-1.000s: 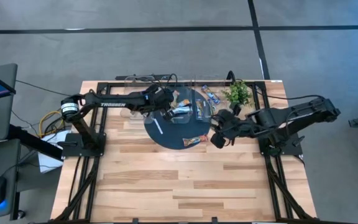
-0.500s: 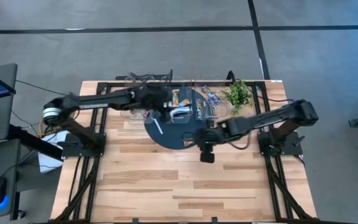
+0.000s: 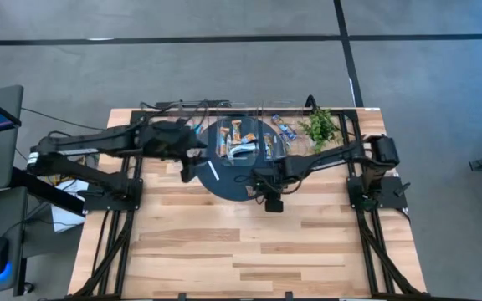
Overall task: Pick and place Granola Bars by type
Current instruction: Put the red granola bar into the left transparent bin
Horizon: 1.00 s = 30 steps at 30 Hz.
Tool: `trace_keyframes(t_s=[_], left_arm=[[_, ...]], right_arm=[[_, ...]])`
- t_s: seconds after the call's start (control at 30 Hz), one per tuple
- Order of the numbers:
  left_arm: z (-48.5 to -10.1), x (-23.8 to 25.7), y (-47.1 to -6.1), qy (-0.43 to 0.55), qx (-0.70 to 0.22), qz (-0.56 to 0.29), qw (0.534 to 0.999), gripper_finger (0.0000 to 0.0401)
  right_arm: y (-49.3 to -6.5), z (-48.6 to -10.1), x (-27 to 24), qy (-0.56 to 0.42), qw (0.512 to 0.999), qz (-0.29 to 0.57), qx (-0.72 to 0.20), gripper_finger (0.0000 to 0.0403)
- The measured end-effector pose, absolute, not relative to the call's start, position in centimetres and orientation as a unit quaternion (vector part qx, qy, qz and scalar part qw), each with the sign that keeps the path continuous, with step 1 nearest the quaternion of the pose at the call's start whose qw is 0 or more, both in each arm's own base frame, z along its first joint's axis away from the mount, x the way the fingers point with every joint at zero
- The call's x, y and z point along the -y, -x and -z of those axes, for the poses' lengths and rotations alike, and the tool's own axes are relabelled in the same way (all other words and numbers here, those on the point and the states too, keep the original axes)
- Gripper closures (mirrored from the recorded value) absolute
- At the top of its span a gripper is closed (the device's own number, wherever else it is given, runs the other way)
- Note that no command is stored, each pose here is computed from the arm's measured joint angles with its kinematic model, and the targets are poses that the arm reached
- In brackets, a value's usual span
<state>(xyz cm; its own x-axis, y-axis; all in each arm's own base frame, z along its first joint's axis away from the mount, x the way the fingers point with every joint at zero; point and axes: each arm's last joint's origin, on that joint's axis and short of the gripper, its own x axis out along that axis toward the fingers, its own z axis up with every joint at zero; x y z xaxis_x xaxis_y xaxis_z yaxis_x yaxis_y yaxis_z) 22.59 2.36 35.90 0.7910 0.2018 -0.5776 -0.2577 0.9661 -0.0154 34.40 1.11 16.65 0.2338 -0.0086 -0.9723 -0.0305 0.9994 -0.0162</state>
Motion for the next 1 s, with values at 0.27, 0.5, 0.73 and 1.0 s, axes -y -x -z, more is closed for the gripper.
trace_keyframes(t_s=[0.27, 0.5, 0.73, 1.0], left_arm=[[-37.7, 0.2, -19.3, 0.059, -0.26, -0.146, 0.953, 0.0202], [-37.7, 1.6, -18.1, 0.073, -0.264, -0.138, 0.952, 0.0202], [-37.3, 2.4, -18.1, 0.072, -0.28, -0.139, 0.947, 0.0202], [-37.0, 2.5, -18.0, 0.057, -0.292, -0.156, 0.942, 0.0202]], right_arm=[[-34.8, -16.1, -0.6, 0.022, 0.786, -0.002, -0.618, 0.0283], [-34.9, -15.8, -0.2, 0.024, 0.787, 0.014, -0.617, 0.0283], [-34.8, -16.5, -0.2, 0.024, 0.792, 0.015, -0.61, 0.0283], [-34.5, -17.1, -0.3, 0.054, 0.791, 0.027, -0.609, 0.0283]])
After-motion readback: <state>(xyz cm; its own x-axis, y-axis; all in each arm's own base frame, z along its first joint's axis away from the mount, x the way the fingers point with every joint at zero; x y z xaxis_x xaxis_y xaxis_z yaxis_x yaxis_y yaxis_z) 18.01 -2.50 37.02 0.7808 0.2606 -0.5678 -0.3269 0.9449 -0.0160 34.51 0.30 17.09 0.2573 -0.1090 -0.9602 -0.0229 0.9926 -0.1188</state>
